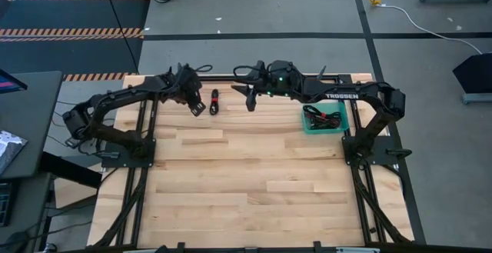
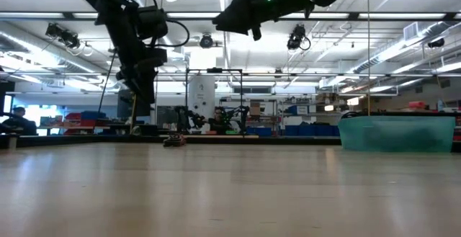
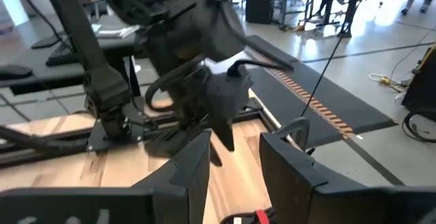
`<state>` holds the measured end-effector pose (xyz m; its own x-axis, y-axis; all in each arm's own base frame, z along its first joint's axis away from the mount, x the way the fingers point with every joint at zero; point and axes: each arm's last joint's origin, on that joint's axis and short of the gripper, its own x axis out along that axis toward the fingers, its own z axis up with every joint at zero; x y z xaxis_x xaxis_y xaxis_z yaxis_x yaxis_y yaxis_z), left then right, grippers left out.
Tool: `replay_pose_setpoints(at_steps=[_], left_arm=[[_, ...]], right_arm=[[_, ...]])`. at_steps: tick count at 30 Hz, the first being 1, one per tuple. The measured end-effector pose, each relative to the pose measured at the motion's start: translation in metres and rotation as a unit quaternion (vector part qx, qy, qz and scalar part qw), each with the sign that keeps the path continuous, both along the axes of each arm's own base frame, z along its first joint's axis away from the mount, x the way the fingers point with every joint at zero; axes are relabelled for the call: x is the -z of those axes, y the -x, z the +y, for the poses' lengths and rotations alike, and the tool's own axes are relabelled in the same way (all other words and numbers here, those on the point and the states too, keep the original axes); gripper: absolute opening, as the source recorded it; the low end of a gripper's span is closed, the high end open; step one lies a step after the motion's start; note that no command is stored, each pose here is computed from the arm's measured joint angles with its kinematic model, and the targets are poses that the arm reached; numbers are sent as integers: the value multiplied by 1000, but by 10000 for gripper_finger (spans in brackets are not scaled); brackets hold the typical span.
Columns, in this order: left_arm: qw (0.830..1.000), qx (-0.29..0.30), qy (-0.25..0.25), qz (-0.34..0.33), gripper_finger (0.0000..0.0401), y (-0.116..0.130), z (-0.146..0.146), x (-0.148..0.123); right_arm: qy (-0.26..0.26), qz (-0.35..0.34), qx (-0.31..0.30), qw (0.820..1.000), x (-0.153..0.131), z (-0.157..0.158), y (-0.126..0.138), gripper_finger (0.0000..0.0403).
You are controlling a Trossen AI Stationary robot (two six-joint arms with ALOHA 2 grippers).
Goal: Pick and place USB-C Cables
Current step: Put the black charger cable into the bin
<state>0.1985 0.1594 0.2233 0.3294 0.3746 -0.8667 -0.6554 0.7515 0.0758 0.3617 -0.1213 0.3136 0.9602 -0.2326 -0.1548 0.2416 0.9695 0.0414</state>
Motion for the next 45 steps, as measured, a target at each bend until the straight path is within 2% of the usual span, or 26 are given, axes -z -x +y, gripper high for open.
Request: replay_pose_setpoints(at_steps=[7,9,12,14,17,22,32,42,45], left_arm=[[1000,-10,-10,-23,171,-4,10,3],[999,-14,-10,-34,171,-10,17,10],[999,-17,17,-25,171,-17,24,28],[1000,-8,15,-14,171,-21,28,37],[999,-11,3,-34,171,-28,35,42],[998,-11,-9,-68,172,-32,41,41],[994,-59,0,-94,172,-28,48,40],[993,-62,14,-103,172,-29,48,42],[992,-68,39,-95,180,-31,49,52]], right_arm=[[-18,55,-5,998,11,1,2,135],[-27,72,-4,997,14,1,3,135],[-44,93,-3,995,19,3,4,135],[-52,106,-5,993,21,5,5,135],[-56,118,-9,991,24,8,5,135],[-56,122,-12,991,24,10,4,135],[-58,135,-13,989,27,10,5,135],[-56,141,4,988,28,6,7,135],[-56,141,4,988,28,6,7,135]])
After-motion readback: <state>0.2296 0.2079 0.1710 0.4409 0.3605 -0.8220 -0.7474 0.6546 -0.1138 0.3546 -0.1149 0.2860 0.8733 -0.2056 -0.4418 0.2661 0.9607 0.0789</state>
